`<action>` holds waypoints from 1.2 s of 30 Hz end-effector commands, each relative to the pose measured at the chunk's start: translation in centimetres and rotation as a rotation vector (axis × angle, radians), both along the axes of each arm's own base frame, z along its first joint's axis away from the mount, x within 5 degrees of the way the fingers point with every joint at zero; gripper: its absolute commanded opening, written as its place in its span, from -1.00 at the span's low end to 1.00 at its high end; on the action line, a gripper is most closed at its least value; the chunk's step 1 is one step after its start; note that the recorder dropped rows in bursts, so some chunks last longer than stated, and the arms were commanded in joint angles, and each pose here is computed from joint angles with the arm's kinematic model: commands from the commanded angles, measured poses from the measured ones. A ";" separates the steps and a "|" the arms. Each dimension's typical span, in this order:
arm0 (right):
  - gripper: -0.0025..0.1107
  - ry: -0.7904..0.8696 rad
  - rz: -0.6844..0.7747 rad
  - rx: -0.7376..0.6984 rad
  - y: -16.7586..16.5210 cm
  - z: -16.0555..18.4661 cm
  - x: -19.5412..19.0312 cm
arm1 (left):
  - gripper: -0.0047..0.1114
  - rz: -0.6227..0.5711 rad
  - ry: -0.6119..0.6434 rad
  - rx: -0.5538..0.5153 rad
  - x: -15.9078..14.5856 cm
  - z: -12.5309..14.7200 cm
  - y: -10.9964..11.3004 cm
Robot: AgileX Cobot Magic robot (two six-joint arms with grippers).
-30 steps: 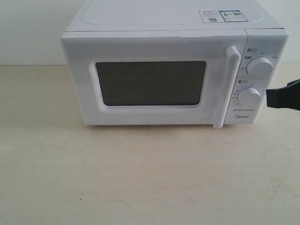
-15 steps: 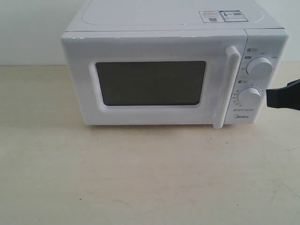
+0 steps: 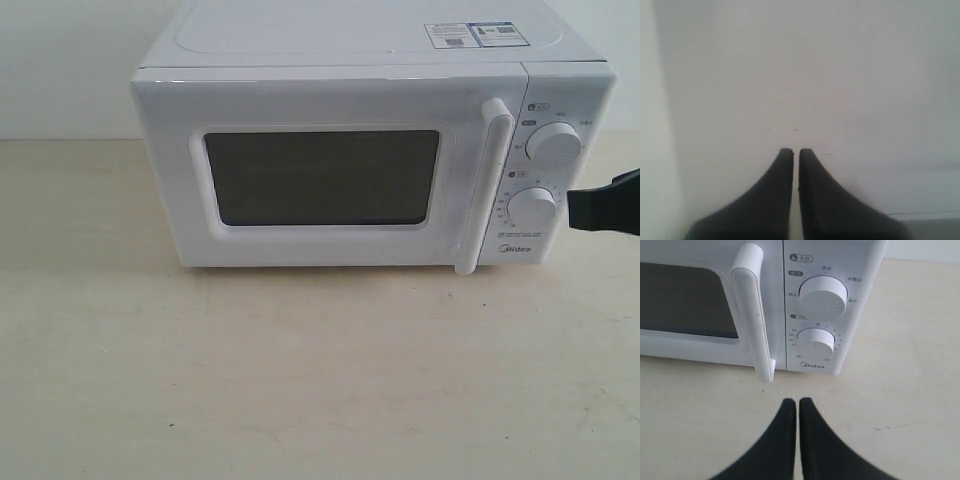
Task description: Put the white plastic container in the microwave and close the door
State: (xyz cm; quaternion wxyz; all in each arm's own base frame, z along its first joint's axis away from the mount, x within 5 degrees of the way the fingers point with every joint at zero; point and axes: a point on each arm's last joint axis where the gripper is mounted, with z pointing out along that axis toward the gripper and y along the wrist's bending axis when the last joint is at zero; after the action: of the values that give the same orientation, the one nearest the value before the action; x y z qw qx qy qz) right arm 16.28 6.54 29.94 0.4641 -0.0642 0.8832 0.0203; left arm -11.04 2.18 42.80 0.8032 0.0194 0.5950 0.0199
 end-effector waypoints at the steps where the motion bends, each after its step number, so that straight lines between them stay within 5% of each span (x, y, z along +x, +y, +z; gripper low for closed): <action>1: -0.96 -0.005 -0.005 0.005 -0.1 0.0 -0.1 | -0.84 0.300 0.080 0.037 1.9 -1.8 0.9; 5: -0.96 -0.007 -0.003 0.006 -0.1 0.0 -0.1 | -0.84 0.356 0.103 0.004 4.1 -3.2 1.2; 12: -0.96 -0.007 -0.003 0.006 -0.1 0.0 -0.1 | -0.84 0.193 -0.014 -0.108 8.8 -5.9 0.0; 16: -0.96 -0.007 -0.003 0.006 -0.1 0.0 -0.1 | -0.84 0.029 0.016 -0.317 12.6 -10.5 -1.0; 21: -0.96 -0.005 -0.005 0.005 -0.1 0.0 -0.1 | -0.84 -0.209 0.032 -0.368 16.0 -18.6 -3.0; 24: -0.96 -0.005 -0.005 0.005 -0.1 0.0 -0.1 | -0.84 -0.274 -0.011 -0.383 16.1 -19.2 -3.5; 27: -0.96 -0.005 -0.005 0.005 -0.1 0.0 -0.1 | -0.84 -0.196 0.044 -0.503 16.4 -19.9 -2.6; 36: -0.96 -0.005 -0.005 0.005 -0.1 0.0 -0.1 | -0.84 -0.031 0.394 -0.205 16.6 -23.2 -2.3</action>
State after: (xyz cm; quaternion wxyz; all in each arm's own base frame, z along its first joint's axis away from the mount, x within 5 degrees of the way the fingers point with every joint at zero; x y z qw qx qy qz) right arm 16.28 6.55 29.94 0.4645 -0.0616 0.8832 0.0224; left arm 5.63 -0.12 21.08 0.7158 -0.0749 0.6878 -0.0945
